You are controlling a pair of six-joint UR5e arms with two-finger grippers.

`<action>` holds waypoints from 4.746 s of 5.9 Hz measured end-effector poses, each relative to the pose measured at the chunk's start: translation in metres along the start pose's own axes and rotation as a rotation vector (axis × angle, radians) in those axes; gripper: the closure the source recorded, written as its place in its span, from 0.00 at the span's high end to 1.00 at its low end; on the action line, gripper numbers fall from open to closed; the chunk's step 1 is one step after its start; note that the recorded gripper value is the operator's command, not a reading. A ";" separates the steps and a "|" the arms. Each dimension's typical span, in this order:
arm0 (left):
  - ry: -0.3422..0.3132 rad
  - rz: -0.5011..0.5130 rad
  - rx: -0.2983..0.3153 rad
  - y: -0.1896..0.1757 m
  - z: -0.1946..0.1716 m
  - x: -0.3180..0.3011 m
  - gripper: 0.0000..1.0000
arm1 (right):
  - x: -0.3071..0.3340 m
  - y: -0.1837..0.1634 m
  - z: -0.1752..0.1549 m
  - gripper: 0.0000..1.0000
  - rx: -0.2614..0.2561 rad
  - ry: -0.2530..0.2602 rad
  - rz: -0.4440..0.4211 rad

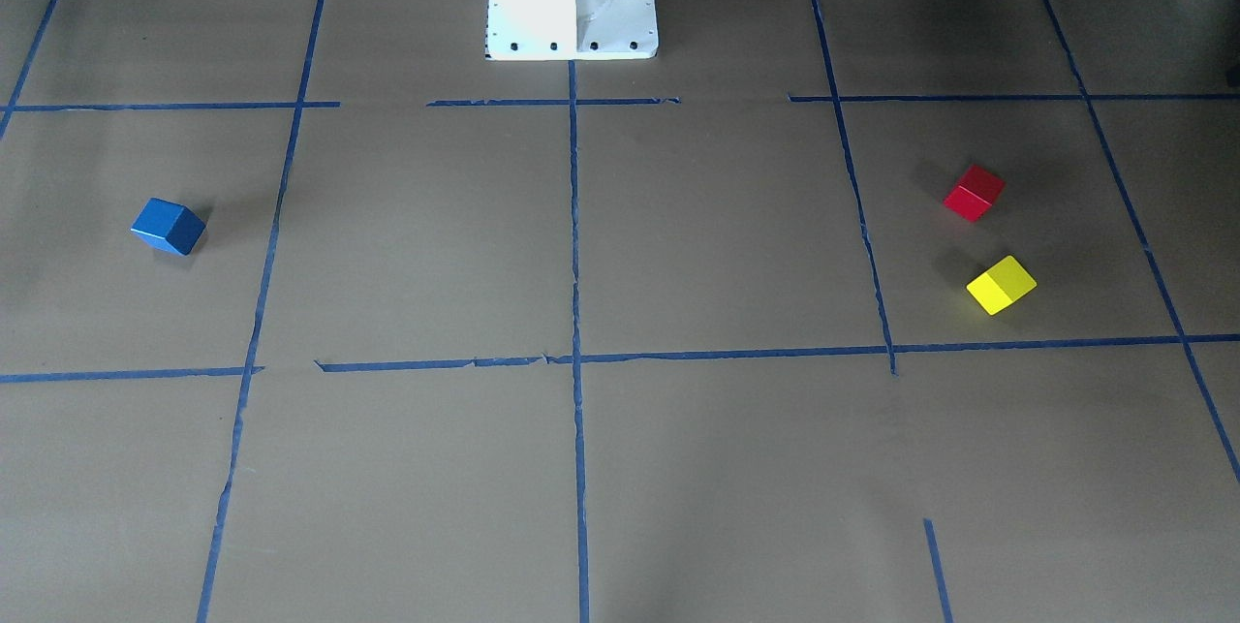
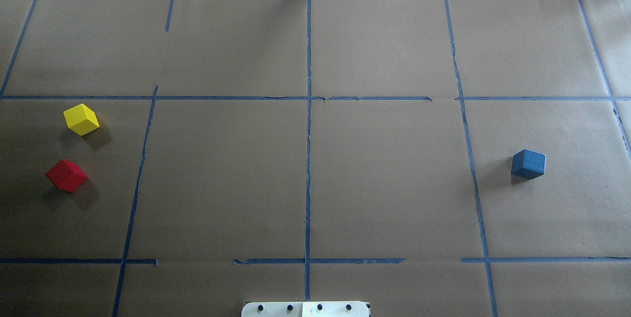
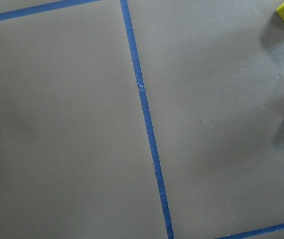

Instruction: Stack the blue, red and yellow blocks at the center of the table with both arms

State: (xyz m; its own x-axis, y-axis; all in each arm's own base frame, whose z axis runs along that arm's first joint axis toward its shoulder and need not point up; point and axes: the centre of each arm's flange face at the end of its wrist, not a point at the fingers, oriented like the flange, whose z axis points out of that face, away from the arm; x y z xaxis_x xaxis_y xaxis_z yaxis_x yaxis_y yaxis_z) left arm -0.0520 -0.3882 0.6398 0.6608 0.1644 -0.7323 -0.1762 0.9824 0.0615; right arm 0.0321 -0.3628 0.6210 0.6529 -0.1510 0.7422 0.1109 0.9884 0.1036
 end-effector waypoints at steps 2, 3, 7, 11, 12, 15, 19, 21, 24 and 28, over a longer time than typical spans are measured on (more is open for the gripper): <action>-0.007 -0.011 0.012 -0.004 -0.005 0.003 1.00 | 0.003 0.001 -0.002 1.00 0.003 0.034 -0.001; -0.011 -0.007 0.018 -0.002 -0.007 0.005 1.00 | 0.003 0.000 -0.003 1.00 0.004 0.043 -0.002; -0.006 -0.006 0.025 0.004 -0.010 0.009 1.00 | -0.013 -0.007 -0.006 1.00 0.037 0.003 -0.054; 0.002 -0.014 0.015 0.011 -0.004 0.005 1.00 | -0.112 -0.065 0.030 1.00 0.034 -0.062 0.004; 0.001 -0.014 0.016 0.011 -0.005 0.006 1.00 | -0.154 -0.077 0.049 1.00 0.051 -0.054 0.090; 0.001 -0.012 0.018 0.010 -0.006 0.007 1.00 | -0.247 -0.091 0.113 1.00 0.100 -0.012 0.335; 0.001 -0.013 0.018 0.011 -0.006 0.006 1.00 | -0.249 -0.081 0.158 0.99 0.094 0.076 0.367; 0.007 -0.012 0.021 0.011 -0.007 0.008 1.00 | -0.248 -0.078 0.171 0.93 0.085 0.099 0.362; 0.057 -0.011 0.048 0.010 -0.013 0.014 1.00 | -0.245 -0.076 0.181 0.00 0.087 0.123 0.368; 0.058 -0.006 0.057 0.010 -0.017 0.017 1.00 | -0.388 -0.096 0.134 0.01 0.130 -0.069 0.360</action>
State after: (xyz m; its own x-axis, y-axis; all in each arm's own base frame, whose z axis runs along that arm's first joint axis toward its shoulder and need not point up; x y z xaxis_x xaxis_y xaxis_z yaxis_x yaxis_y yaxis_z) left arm -0.0554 -0.3776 0.6163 0.6178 0.1550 -0.7709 -0.1297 0.9870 0.0945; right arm -0.3324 -0.3970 0.4120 0.5802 0.2024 0.7889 -0.2145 0.9724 -0.0918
